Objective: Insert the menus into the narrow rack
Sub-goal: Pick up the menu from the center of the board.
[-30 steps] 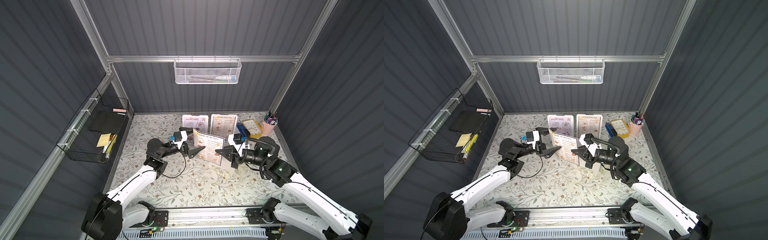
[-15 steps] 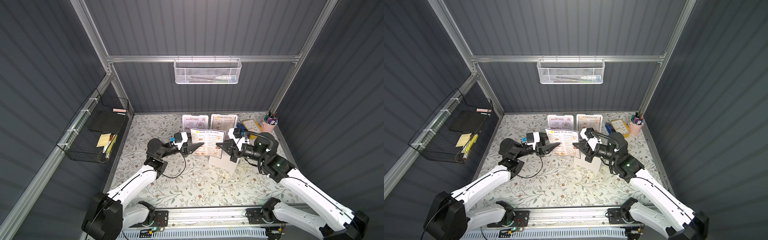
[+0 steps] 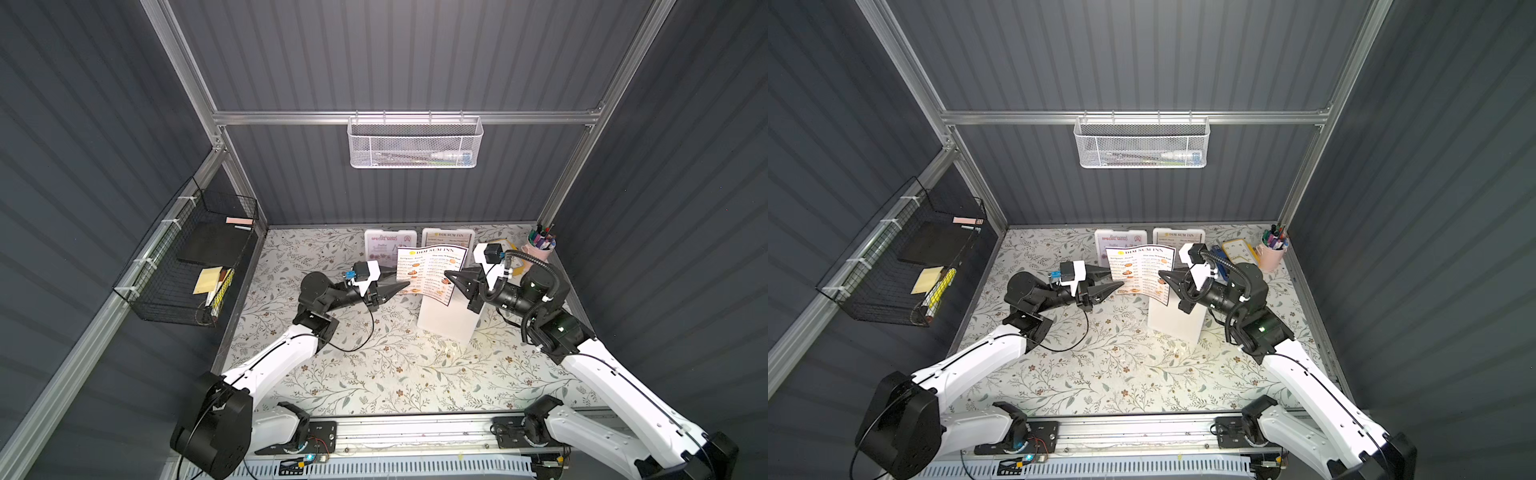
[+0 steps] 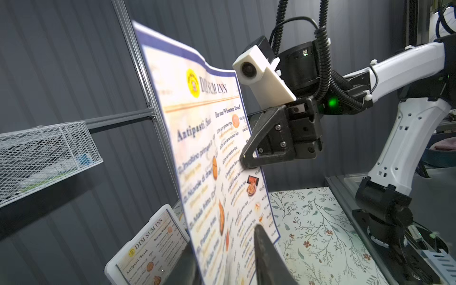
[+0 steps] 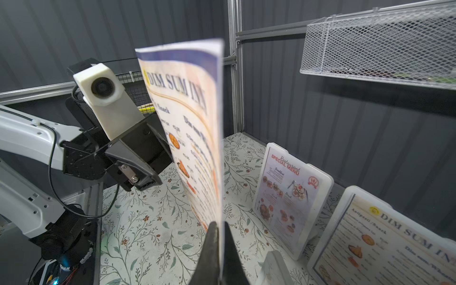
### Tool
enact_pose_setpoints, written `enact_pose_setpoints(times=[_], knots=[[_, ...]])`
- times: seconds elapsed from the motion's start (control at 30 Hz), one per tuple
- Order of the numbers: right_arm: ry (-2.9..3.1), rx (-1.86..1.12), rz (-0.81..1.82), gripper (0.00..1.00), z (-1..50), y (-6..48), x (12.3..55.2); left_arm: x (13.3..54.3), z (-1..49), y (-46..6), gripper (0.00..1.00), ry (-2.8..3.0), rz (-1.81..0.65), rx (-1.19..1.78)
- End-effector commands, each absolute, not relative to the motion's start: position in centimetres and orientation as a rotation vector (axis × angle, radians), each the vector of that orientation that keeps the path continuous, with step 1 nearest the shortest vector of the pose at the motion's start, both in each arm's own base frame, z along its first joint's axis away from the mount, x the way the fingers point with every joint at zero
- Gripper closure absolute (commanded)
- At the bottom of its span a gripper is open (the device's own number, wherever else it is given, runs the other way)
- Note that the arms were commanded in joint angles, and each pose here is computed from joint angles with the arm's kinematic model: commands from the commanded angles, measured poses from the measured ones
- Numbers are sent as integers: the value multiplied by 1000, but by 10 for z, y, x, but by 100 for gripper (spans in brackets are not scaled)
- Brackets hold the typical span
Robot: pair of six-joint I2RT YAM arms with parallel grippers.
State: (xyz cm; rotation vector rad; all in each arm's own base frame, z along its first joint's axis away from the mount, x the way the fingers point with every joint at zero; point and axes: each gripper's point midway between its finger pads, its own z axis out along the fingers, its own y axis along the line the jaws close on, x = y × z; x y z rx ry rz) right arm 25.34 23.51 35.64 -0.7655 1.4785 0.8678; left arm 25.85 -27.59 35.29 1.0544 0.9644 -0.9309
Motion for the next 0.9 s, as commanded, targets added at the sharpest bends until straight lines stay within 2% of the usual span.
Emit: enact_pose_setpoints(times=[0.0, 0.13, 0.23, 0.3, 0.4, 0.47, 0.53, 0.57, 0.6, 0.7, 0.73, 0.87], knots=[[1421, -748, 937, 100, 369, 233, 247, 259, 364, -282, 65, 918, -947, 1085], [1434, -717, 946, 100, 369, 230, 253, 265, 360, -289, 73, 918, -968, 1111], [1437, -693, 949, 100, 367, 225, 258, 269, 361, -291, 85, 918, -970, 1112], [1434, -674, 952, 100, 367, 221, 260, 273, 361, -293, 99, 919, -968, 1112], [1430, -666, 972, 98, 367, 217, 262, 280, 361, -297, 100, 930, -961, 1120], [1434, -653, 974, 85, 368, 214, 263, 287, 358, -300, 100, 944, -954, 1130], [1437, -623, 969, 60, 370, 208, 267, 290, 354, -303, 100, 949, -952, 1153], [1433, -615, 969, 53, 372, 206, 268, 293, 353, -305, 100, 955, -950, 1162], [1429, -611, 972, 50, 374, 204, 268, 296, 350, -306, 100, 966, -948, 1168], [1411, -605, 984, 50, 379, 199, 268, 302, 346, -311, 100, 982, -944, 1189], [1409, -605, 990, 54, 379, 199, 269, 303, 345, -312, 100, 985, -949, 1199], [1415, -602, 1003, 81, 377, 197, 275, 307, 343, -315, 100, 990, -959, 1214]])
